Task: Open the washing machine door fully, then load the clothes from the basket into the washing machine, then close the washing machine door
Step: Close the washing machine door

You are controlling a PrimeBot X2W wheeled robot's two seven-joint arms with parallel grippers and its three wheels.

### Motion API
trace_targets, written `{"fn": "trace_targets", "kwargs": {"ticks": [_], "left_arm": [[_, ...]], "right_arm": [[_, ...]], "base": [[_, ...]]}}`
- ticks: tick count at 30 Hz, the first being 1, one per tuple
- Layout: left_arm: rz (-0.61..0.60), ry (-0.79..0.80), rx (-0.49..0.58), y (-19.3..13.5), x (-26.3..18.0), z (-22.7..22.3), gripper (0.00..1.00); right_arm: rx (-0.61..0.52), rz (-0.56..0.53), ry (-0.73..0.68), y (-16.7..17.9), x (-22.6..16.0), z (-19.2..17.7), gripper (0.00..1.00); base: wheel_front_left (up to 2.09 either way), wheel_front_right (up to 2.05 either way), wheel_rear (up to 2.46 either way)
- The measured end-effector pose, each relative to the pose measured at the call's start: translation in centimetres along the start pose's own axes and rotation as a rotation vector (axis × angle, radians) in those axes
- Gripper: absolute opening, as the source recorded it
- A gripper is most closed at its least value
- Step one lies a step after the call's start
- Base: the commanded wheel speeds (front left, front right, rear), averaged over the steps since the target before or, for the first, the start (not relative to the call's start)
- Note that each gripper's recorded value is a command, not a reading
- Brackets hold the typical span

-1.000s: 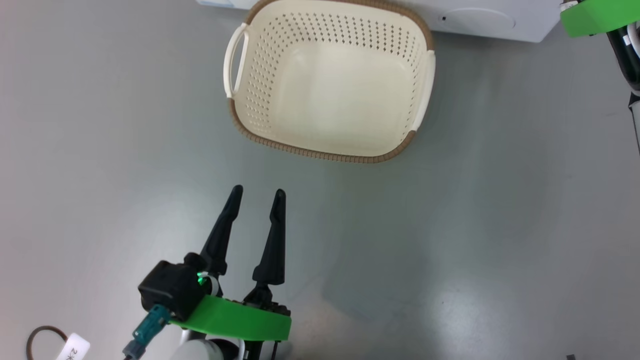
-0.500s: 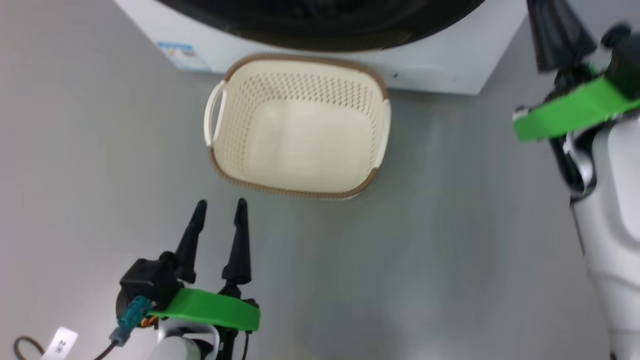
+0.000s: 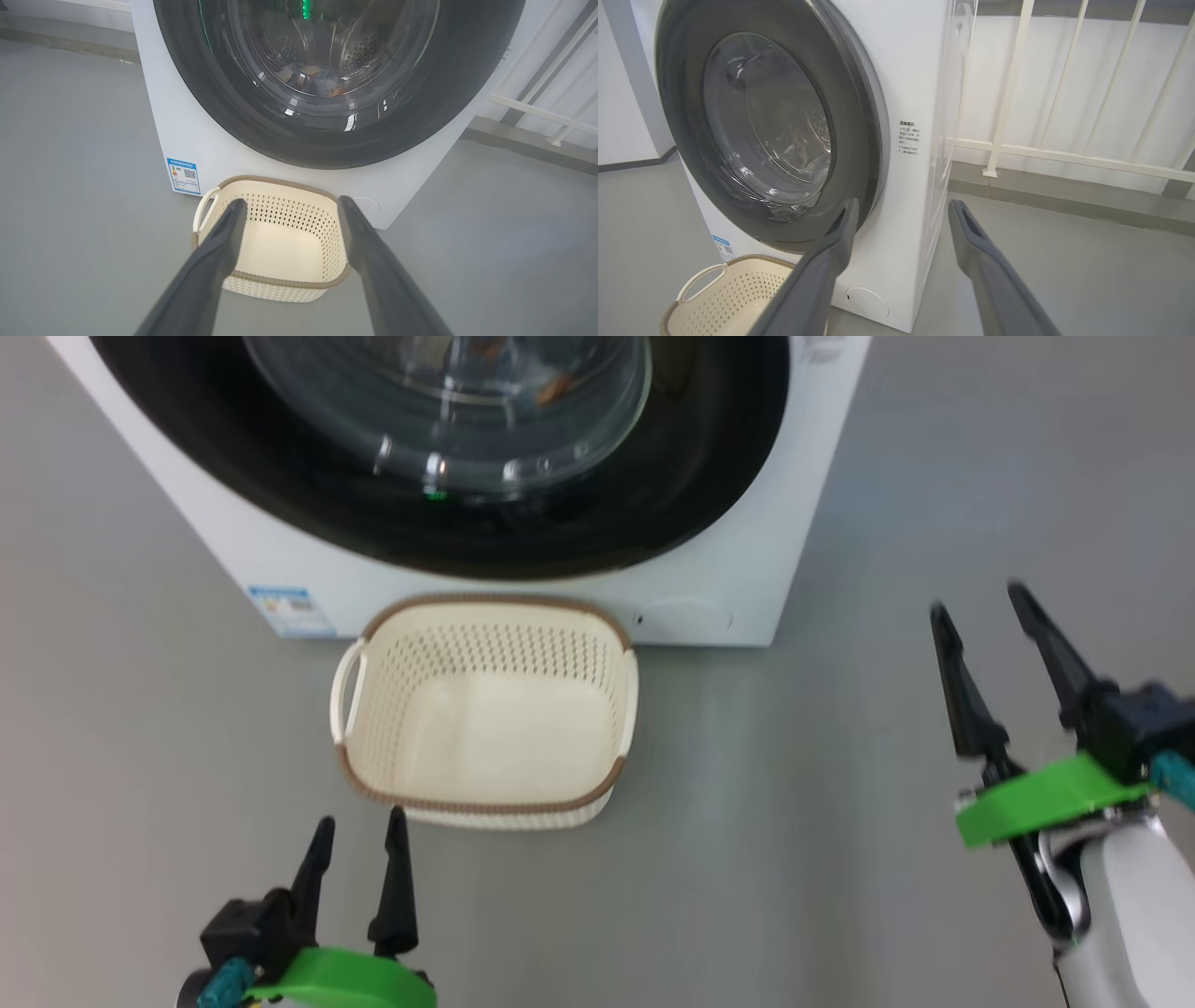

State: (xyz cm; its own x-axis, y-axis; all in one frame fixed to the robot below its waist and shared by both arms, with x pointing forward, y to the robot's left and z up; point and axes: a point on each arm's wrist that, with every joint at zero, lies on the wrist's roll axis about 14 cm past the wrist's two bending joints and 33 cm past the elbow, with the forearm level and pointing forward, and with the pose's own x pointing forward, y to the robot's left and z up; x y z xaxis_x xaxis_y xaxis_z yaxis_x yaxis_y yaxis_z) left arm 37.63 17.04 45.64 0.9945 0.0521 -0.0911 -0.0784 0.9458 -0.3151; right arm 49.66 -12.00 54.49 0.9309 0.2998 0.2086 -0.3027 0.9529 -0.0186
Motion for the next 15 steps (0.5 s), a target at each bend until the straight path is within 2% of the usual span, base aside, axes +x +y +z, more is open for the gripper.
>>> {"fn": "trace_targets", "kwargs": {"ticks": [6, 15], "left_arm": [[-0.048, -0.013, -0.015, -1.1, -1.7, 0.4, 1.00], [-0.096, -0.042, 0.014, -2.3, -1.8, 1.2, 1.00]], "right_arm": [[-0.052, -0.107, -0.004, -2.8, -5.1, 2.0, 1.00], [-0.049, -0.248, -0.007, -5.4, -10.0, 3.0, 1.00]], "base": [[0.00, 0.00, 0.00], [0.00, 0.00, 0.00]]}}
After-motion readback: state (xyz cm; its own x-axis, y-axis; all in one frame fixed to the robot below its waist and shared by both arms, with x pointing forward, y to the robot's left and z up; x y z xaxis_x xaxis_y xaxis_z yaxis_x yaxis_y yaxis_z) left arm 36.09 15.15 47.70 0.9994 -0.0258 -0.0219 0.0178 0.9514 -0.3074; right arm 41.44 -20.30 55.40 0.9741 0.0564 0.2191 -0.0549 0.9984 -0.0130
